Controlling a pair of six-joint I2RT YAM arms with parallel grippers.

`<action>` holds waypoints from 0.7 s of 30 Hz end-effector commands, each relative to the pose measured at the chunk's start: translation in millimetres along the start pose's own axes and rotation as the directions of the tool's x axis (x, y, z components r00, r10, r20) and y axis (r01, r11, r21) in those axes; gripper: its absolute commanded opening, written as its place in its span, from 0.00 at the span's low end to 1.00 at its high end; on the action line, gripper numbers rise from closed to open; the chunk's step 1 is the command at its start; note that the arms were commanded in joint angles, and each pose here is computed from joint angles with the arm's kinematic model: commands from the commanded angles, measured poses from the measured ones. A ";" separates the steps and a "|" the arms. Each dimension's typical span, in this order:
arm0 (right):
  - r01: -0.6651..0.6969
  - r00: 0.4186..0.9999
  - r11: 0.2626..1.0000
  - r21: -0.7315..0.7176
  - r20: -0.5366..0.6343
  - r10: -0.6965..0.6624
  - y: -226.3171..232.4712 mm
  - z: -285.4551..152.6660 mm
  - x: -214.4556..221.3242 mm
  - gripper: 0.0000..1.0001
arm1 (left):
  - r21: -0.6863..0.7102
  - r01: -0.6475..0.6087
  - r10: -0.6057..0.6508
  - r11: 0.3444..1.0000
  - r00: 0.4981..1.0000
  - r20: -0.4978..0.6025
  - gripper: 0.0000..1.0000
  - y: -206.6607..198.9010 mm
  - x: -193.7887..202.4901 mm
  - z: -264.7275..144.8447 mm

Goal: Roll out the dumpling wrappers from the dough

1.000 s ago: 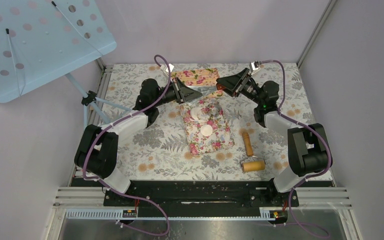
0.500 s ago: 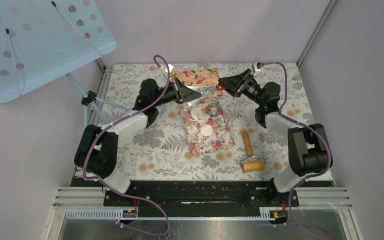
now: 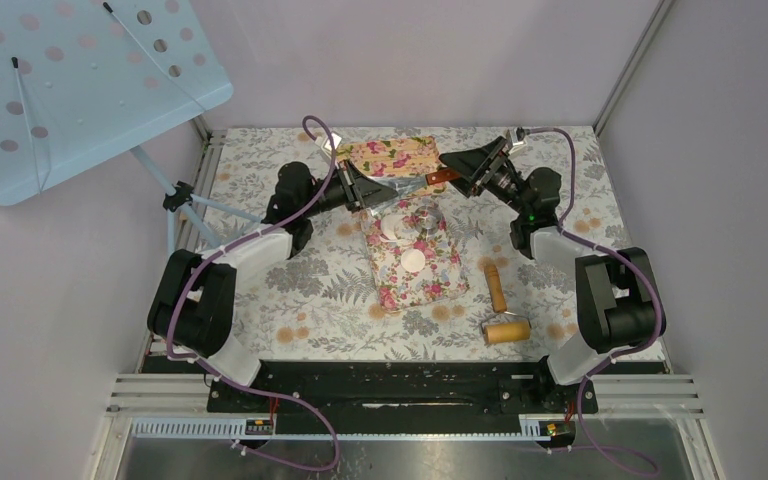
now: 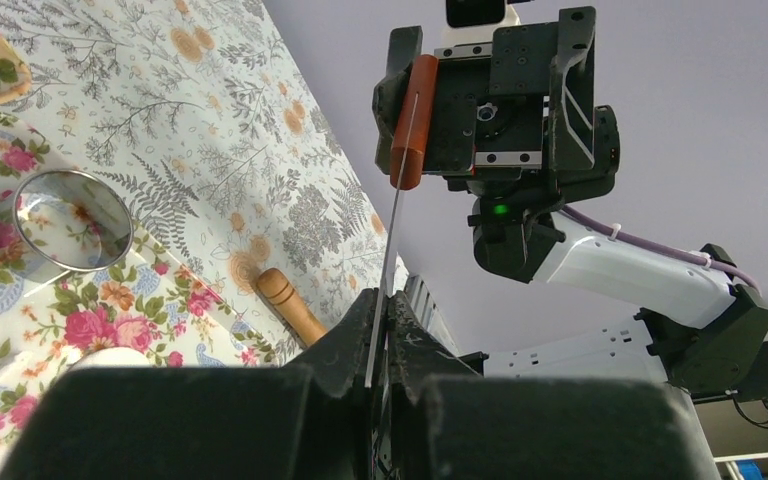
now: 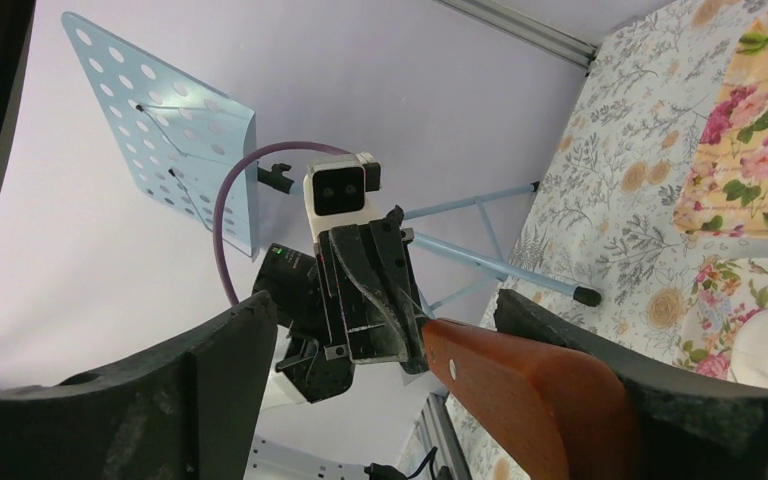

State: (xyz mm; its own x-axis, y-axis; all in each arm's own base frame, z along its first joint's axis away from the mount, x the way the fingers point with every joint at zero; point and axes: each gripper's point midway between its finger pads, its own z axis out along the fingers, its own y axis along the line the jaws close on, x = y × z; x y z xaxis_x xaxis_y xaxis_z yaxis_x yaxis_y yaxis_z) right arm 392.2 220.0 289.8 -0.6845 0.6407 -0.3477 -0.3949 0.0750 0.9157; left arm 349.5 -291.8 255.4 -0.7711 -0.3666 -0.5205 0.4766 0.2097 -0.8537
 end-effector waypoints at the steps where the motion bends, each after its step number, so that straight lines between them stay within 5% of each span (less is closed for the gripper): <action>1: 0.140 0.989 0.974 -0.176 0.066 -0.130 65.6 -4.2 -10.0 0.86 | -0.128 0.030 -0.017 0.991 0.995 0.100 0.00 32.1 -14.3 -8.5; 21: 0.087 0.996 0.982 -0.167 0.006 -0.088 56.9 10.4 15.2 0.56 | -0.194 0.069 -0.055 0.979 0.995 0.079 0.00 55.4 4.4 -0.7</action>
State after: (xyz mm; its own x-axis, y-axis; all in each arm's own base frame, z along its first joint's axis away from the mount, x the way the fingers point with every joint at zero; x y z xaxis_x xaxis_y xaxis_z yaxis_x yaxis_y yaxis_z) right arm 398.6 222.3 286.3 -0.6598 0.6893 -0.2994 -0.3533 0.0671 0.9331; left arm 349.4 -292.6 253.4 -0.7648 -0.3826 -0.5184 0.4739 0.2109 -0.8549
